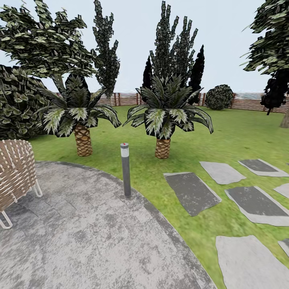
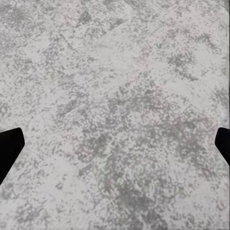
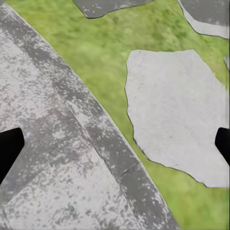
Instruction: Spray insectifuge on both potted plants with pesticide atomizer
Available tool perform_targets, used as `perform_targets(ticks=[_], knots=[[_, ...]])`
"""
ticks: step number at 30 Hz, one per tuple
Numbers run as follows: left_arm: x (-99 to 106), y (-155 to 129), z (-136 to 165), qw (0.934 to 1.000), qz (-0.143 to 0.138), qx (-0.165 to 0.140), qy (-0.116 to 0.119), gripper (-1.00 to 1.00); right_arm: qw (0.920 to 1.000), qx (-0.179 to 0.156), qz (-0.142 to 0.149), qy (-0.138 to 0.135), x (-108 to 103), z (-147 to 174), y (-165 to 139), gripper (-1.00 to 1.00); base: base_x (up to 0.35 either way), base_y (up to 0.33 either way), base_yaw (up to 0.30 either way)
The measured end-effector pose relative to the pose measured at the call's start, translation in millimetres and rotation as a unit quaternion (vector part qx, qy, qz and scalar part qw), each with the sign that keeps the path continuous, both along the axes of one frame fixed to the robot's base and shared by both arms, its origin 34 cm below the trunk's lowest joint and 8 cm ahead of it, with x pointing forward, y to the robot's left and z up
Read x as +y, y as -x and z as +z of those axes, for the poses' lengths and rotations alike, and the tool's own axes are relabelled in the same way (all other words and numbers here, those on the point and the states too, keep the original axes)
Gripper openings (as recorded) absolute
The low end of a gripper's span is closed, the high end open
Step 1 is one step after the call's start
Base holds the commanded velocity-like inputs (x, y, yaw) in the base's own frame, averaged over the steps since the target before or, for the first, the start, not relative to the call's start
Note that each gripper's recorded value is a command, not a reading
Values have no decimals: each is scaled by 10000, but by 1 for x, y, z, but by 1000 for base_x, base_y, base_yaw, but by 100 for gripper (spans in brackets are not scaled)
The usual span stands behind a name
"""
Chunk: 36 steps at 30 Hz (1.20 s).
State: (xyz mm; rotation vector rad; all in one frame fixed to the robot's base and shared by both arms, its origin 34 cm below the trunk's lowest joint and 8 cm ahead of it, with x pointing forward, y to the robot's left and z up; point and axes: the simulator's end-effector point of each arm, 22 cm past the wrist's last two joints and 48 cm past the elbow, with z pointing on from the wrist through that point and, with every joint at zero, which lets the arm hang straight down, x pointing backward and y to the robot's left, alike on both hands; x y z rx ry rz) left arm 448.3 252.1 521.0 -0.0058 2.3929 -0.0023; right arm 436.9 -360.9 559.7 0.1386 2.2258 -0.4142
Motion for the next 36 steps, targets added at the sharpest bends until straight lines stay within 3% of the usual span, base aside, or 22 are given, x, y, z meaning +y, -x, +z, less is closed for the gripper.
perform_targets(ticks=[5,8,13,16,19,23,31,36], knots=[[2,-25,11,9998,4,-194,1,100,10000,11,10,53,-5,0,0,100,0,0,0],[7,-14,6,9998,7,-196,-26,100,10000,41,44,-11,5,-3,2,100,0,0,0],[22,-1,12,9976,135,-662,-120,100,9999,-62,64,-147,24,-1,-3,100,0,0,0],[31,4,13,9967,267,-749,-150,100,9994,-194,77,-290,44,2,-9,100,0,0,-64],[35,2,16,9958,355,-827,-150,100,9991,-241,92,-328,50,4,-10,100,0,0,-204],[24,0,18,9958,273,-864,-86,100,9994,-252,73,-230,36,5,-10,100,0,0,-277],[30,-7,22,9949,317,-951,-128,100,9999,-127,22,-42,9,1,0,100,0,0,-298],[29,-8,23,9948,277,-971,-135,100,9999,-111,20,-30,7,1,1,100,0,0,-300]])
